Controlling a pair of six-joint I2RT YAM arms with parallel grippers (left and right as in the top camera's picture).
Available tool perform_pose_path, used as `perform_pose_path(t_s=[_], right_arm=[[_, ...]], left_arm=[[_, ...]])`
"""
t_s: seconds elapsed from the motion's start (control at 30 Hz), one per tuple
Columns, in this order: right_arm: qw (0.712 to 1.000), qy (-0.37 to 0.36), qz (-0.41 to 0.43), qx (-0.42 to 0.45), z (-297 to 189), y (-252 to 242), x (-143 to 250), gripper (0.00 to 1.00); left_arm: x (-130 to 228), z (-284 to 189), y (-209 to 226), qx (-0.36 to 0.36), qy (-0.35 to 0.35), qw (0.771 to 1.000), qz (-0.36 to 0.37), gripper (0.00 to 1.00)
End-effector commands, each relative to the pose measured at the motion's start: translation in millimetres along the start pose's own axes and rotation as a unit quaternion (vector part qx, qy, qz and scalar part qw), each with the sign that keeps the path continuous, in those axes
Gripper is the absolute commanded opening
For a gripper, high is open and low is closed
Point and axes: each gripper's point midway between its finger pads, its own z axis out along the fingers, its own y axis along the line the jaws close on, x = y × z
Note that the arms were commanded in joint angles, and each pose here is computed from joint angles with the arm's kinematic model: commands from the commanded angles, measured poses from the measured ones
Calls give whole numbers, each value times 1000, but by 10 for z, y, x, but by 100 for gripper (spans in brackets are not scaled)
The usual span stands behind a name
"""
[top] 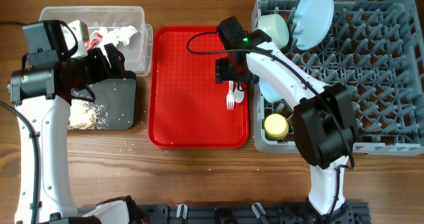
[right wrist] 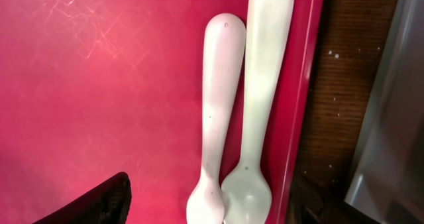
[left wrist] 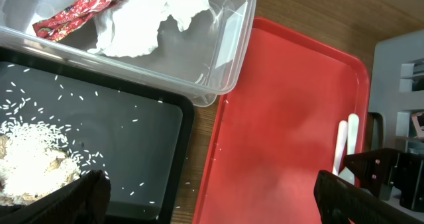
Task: Sort waste into correct bins and load items into the dishwasher rack
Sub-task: 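Move the right gripper to the white fork and spoon and grasp both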
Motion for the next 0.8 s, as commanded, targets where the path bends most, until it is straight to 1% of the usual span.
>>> perform_pose_path(t_s=[0.0,0.13,0.33,0.5,0.6,0.77], right_arm=[[1000,-7,13,5,26,16,-70,77],[1000,3,11,0,108,38,-44,75],[1000,4,-1,-8,160,77,-61,70],[1000,-1,-2,11,33,30,-120,70],[1000,-21,0,23,-139,26,-255,70],[999,-35,19,31,-143,4,-319,70]], left_arm=[[-33,-2,21,-2,-3,1000,8,100],[-33,-2,21,-2,-3,1000,8,100],[-33,-2,21,-2,-3,1000,8,100],[-34,-2,21,-2,-3,1000,8,100],[-33,-2,21,-2,-3,1000,8,100],[-33,-2,21,-2,-3,1000,8,100]])
